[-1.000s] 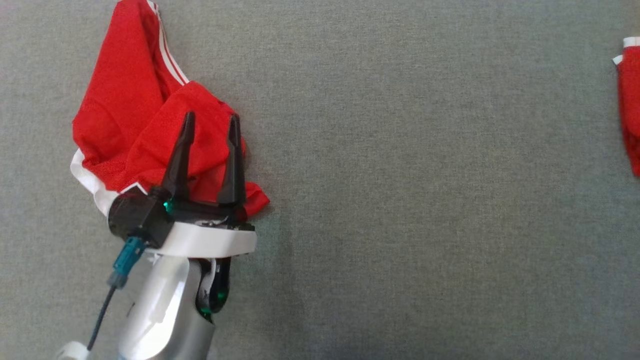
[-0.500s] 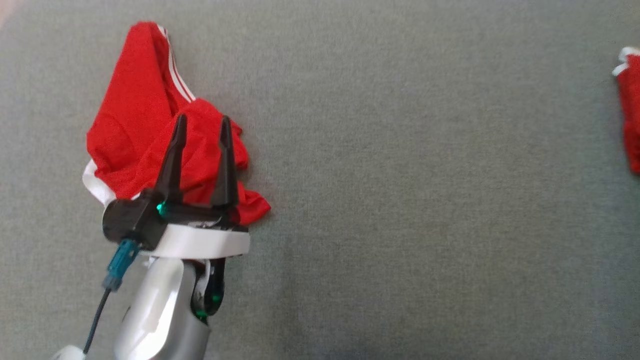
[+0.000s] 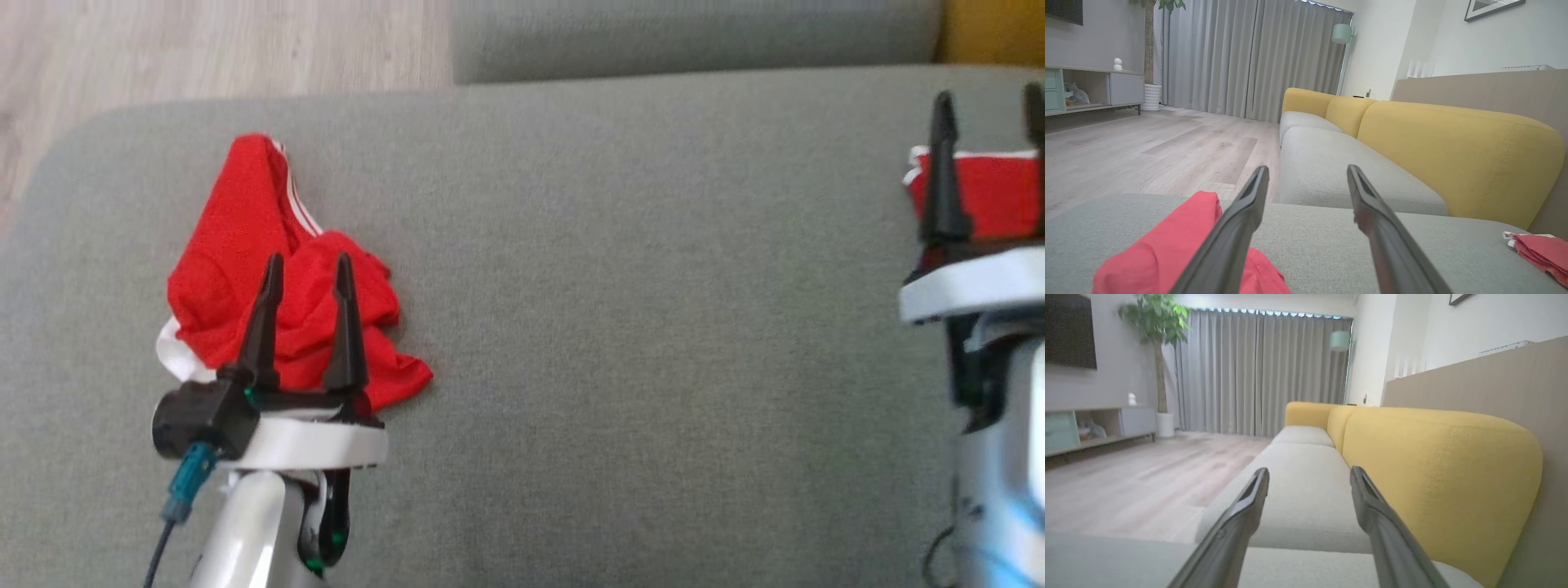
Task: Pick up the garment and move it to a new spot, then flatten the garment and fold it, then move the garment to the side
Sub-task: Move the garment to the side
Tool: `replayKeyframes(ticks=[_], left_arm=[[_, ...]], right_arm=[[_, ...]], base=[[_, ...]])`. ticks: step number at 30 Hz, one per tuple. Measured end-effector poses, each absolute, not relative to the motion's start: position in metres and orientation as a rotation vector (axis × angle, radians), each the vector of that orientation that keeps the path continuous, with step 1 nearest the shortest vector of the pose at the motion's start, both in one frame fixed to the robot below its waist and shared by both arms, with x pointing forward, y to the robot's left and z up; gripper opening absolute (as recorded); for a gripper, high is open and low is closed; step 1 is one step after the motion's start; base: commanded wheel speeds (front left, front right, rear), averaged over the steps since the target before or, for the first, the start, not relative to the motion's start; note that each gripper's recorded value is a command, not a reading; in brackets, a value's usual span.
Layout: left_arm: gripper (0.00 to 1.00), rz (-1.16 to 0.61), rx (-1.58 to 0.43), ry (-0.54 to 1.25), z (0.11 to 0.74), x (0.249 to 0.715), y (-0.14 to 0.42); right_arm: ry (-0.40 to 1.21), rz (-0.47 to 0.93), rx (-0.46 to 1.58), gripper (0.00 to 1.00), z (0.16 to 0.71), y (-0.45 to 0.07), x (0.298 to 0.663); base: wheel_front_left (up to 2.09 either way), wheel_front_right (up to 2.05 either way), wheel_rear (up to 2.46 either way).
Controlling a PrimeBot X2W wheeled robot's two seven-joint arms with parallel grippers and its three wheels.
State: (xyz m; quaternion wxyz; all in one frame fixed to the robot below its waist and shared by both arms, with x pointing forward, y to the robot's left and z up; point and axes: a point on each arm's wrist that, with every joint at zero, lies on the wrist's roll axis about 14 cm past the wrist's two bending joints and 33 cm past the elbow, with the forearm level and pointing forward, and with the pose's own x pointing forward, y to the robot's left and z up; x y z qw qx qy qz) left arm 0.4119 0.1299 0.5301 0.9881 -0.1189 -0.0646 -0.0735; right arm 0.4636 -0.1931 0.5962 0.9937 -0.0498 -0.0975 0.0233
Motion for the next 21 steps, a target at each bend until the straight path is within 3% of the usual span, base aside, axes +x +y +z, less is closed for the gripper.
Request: replayKeyframes(ticks=[7,21], left_arm=[[1.00,-0.154,-0.239,-0.141,0.535,0.396,0.128],[1.00,-0.163,-0.236,-0.044,0.503,0.373,0.122]], right_arm=[[-0.255,0.055,0.039,1.00,0.599,-0.185,0.434],[0.005,0.095,0.161,1.00,0.484,-0.162,0.384]], base=[[0.00,0.00,0.00],[0.00,0.00,0.00]])
